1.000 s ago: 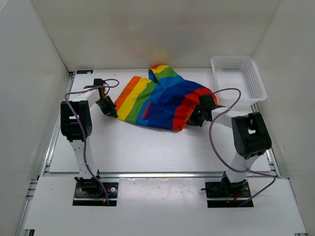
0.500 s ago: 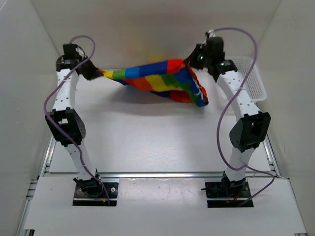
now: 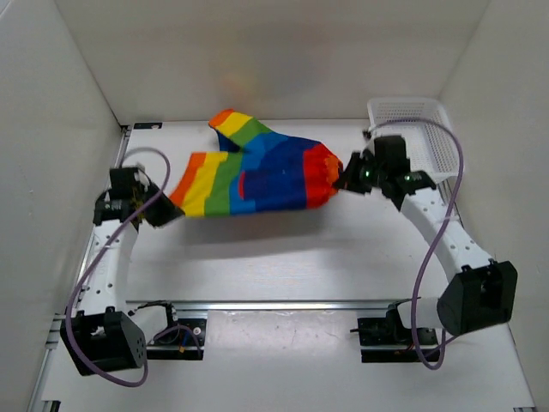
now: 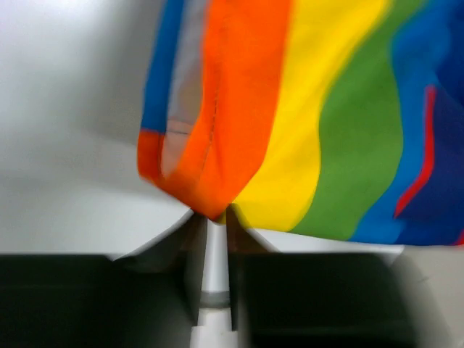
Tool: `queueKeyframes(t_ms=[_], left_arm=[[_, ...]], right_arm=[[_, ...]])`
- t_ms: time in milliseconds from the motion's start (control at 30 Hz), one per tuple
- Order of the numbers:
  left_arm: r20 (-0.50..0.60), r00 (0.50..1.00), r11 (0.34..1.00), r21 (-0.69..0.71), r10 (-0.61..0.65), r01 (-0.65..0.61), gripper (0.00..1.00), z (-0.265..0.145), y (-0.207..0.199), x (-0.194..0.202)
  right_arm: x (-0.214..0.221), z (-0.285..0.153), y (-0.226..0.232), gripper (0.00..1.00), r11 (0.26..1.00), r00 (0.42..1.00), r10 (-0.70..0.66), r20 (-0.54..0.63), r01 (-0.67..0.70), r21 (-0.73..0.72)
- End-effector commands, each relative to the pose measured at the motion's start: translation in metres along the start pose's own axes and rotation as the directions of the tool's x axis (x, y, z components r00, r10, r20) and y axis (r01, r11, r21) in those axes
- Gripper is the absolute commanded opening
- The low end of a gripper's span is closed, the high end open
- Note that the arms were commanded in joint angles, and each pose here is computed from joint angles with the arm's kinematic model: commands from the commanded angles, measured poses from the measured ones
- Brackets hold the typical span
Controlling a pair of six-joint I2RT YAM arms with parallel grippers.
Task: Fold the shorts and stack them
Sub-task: Flatten the shorts out, then fold the shorts
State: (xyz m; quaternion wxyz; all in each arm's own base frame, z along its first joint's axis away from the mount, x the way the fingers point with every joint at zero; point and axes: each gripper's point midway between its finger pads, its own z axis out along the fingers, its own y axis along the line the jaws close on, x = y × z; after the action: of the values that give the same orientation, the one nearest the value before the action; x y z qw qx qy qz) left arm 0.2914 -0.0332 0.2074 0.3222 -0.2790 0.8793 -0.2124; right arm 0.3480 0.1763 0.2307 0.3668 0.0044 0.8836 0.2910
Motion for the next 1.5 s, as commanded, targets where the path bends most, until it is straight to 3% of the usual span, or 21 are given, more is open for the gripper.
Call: queueKeyframes(t_ms=[0, 67, 100, 133, 200, 300, 400, 433, 500, 667, 967, 1200, 1233, 1300, 1333, 1367, 1400, 1433, 1467], left_arm=[[-0.047, 0.997, 0.991, -0.119, -0.069, 0.063, 0.33, 0.006, 0.050, 0.051], [-0.076, 0.992, 0.989, -0.120, -0.101, 0.091, 0.88, 0.009, 0.054, 0.062], [-0.098, 0.989, 0.986, -0.138, -0.111, 0.097, 0.96, 0.014, 0.057, 0.065], [-0.106, 0.988, 0.986, -0.131, -0.113, 0.098, 0.98, 0.015, 0.054, 0.062], [-0.133, 0.984, 0.982, -0.161, -0.118, 0.096, 0.99, 0.020, 0.056, 0.062], [-0.140, 0.980, 0.970, -0.217, -0.140, 0.108, 0.98, 0.021, 0.064, 0.064], [-0.167, 0.966, 0.955, -0.256, -0.196, 0.150, 0.96, 0.019, 0.074, 0.082], [-0.168, 0.963, 0.951, -0.262, -0.212, 0.163, 0.95, 0.019, 0.077, 0.087], [-0.200, 0.942, 0.933, -0.295, -0.269, 0.204, 0.95, 0.020, 0.085, 0.109], [-0.220, 0.916, 0.911, -0.323, -0.335, 0.256, 0.96, 0.029, 0.101, 0.138], [-0.246, 0.892, 0.891, -0.357, -0.378, 0.280, 0.96, 0.058, 0.108, 0.149], [-0.235, 0.896, 0.873, -0.412, -0.376, 0.259, 0.83, 0.080, 0.115, 0.149], [-0.241, 0.898, 0.872, -0.424, -0.369, 0.245, 0.80, 0.081, 0.116, 0.152], [-0.223, 0.902, 0.865, -0.437, -0.370, 0.247, 0.61, 0.087, 0.114, 0.145], [-0.228, 0.899, 0.861, -0.446, -0.374, 0.245, 0.51, 0.088, 0.115, 0.147], [-0.223, 0.907, 0.868, -0.437, -0.358, 0.235, 0.25, 0.091, 0.111, 0.142], [-0.224, 0.911, 0.876, -0.424, -0.346, 0.228, 0.13, 0.094, 0.104, 0.137], [-0.217, 0.914, 0.872, -0.435, -0.344, 0.224, 0.10, 0.096, 0.105, 0.134], [-0.214, 0.920, 0.881, -0.421, -0.328, 0.216, 0.10, 0.097, 0.101, 0.129]], right_arm=[[0.068, -0.015, -0.016, 0.00, 1.000, 0.991, 0.022, -0.134, -0.020, 0.018], [0.095, -0.024, -0.030, 0.15, 0.995, 0.981, 0.078, -0.180, -0.065, 0.079], [0.114, -0.023, -0.042, 0.32, 0.989, 0.970, 0.113, -0.214, -0.088, 0.121], [0.120, -0.023, -0.047, 0.45, 0.982, 0.964, 0.147, -0.223, -0.115, 0.151], [0.129, -0.025, -0.054, 0.52, 0.971, 0.953, 0.185, -0.238, -0.140, 0.196], [0.135, -0.029, -0.066, 0.54, 0.951, 0.941, 0.238, -0.242, -0.175, 0.255], [0.152, -0.037, -0.077, 0.67, 0.930, 0.921, 0.294, -0.256, -0.214, 0.299], [0.158, -0.039, -0.076, 0.76, 0.928, 0.916, 0.306, -0.261, -0.226, 0.296], [0.181, -0.044, -0.081, 0.82, 0.908, 0.891, 0.364, -0.271, -0.274, 0.316], [0.204, -0.041, -0.085, 0.84, 0.873, 0.855, 0.463, -0.235, -0.393, 0.291], [0.201, -0.010, -0.103, 0.78, 0.855, 0.850, 0.500, -0.167, -0.453, 0.255], [0.201, 0.020, -0.111, 0.66, 0.850, 0.841, 0.515, -0.169, -0.473, 0.232], [0.205, 0.024, -0.113, 0.60, 0.841, 0.828, 0.530, -0.183, -0.485, 0.241], [0.202, 0.030, -0.112, 0.50, 0.847, 0.832, 0.523, -0.182, -0.485, 0.217], [0.206, 0.032, -0.114, 0.36, 0.841, 0.825, 0.532, -0.194, -0.488, 0.233], [0.197, 0.035, -0.112, 0.28, 0.848, 0.833, 0.522, -0.181, -0.485, 0.215], [0.189, 0.036, -0.109, 0.18, 0.852, 0.839, 0.516, -0.172, -0.482, 0.203], [0.188, 0.037, -0.110, 0.01, 0.859, 0.844, 0.504, -0.185, -0.467, 0.210], [0.183, 0.038, -0.111, 0.00, 0.864, 0.852, 0.492, -0.180, -0.453, 0.219]])
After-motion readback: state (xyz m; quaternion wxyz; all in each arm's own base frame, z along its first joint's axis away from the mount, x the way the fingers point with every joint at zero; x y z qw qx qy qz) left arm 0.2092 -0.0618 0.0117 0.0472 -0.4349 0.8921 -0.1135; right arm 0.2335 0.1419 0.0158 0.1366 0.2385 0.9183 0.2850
